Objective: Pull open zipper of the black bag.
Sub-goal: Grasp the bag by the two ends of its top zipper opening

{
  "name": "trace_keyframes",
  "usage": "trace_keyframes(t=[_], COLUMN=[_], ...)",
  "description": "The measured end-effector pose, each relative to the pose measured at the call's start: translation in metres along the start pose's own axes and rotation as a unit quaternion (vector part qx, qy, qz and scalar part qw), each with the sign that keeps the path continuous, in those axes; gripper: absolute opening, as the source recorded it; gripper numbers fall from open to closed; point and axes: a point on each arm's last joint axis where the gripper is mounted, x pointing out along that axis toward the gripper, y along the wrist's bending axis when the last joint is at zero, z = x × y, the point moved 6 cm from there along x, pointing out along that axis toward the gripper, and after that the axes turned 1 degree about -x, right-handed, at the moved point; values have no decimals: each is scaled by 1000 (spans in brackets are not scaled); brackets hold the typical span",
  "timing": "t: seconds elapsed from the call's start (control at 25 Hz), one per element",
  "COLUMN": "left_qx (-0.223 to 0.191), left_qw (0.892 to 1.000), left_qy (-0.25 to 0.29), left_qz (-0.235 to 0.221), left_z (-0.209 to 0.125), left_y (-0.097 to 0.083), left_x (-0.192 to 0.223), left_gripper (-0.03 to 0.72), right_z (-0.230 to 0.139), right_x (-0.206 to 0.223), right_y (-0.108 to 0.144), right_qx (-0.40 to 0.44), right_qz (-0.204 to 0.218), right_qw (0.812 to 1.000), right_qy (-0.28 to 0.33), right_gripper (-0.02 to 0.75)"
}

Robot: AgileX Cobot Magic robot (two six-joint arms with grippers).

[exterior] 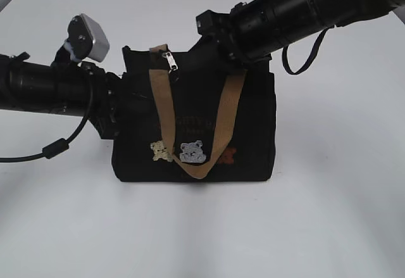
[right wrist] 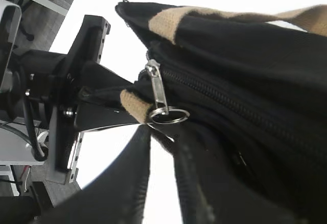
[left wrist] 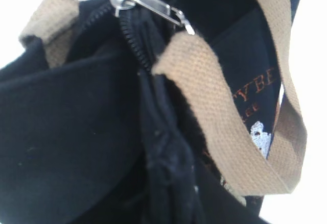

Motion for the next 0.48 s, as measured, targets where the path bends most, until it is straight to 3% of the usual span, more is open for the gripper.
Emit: trace_keyframes(t=[0.12,0.2,0.48], left_qx=[0,0,0], left_qw=[1000,1000,1000], left_qy=[0,0,1], left_qz=[0,0,1], left_z=[0,0,0], left_y=[0,0,0], left_x=[0,0,0], left_gripper=[67,67,67], right_z=[1,2,0], right_x=[0,0,16], right_y=[0,1,-5], right_qx=[4,10,46], right_qz=[1,4,7], right_qw=[1000,1000,999], right_qy=[-2,-6,-14], right_gripper=[302,389,424])
